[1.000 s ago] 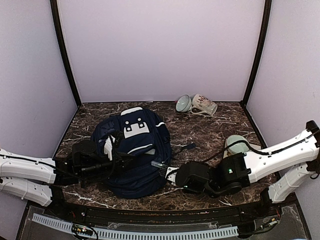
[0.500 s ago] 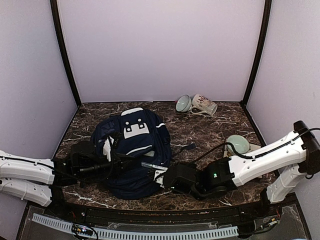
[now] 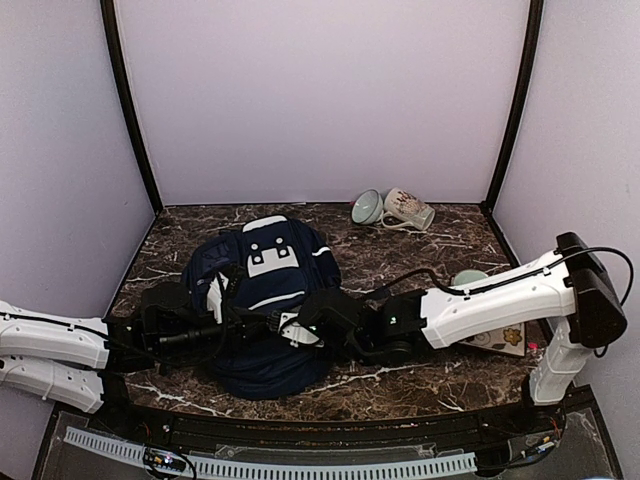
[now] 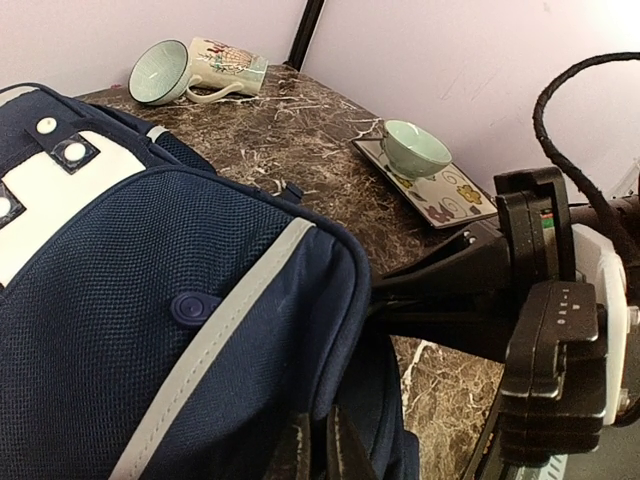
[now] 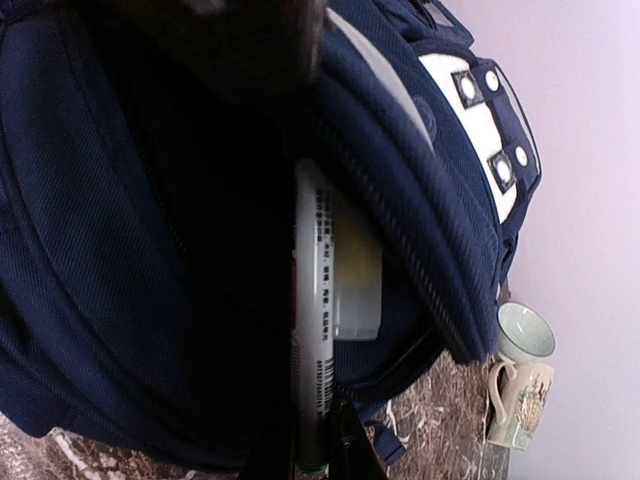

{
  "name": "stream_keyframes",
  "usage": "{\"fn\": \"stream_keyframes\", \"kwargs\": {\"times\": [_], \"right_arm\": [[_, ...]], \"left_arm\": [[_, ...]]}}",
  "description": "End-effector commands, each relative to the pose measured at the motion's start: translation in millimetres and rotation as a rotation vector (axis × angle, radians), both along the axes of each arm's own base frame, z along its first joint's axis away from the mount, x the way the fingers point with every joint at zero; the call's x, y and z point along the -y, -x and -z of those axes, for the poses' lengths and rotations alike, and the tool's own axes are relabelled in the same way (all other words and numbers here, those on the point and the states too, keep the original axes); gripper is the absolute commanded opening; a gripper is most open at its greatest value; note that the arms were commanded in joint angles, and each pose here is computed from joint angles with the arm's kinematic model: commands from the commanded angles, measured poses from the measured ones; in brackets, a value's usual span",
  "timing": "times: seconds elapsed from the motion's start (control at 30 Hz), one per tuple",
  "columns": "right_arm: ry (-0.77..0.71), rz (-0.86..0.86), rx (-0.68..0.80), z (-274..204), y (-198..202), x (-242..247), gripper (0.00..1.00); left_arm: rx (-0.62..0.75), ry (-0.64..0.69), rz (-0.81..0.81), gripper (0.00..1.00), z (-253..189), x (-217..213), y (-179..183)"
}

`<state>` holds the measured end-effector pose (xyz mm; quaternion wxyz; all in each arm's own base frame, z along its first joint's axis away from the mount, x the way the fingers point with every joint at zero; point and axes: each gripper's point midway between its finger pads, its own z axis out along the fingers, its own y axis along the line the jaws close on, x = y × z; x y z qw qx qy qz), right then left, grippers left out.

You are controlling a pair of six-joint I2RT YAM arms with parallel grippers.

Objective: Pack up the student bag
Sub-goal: Place the pen in the upper front pocket of the bag.

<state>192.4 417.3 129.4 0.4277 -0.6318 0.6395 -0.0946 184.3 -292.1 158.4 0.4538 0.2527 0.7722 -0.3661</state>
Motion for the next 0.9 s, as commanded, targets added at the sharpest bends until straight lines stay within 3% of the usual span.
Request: {"fn": "stream_keyframes", "kwargs": {"times": [0.0,0.27,0.67,0.87], "right_arm": [[-0.169,-0.071,-0.027,-36.8,-7.0,-42.3,0.00],[-0.283,-0.150,-0.082,-38.4,-9.9,-71.3,0.03],[-0.480,-0.106,0.030,-49.8,-31.7,-76.4,0.08],[-0.507,-0.092,-0.007,-34.1,-31.5,-73.5,0.27]], "left_arm": [[0.018,0.061,0.052,0.00,-15.9,8.8,9.4],[0.020,0.060,0.053,0.00,-16.3,9.3,9.4],[0.020,0.057,0.051,0.00,-15.6,9.2,9.7],[0.020,0.055,0.048,0.00,-15.1,8.8,9.4]]}}
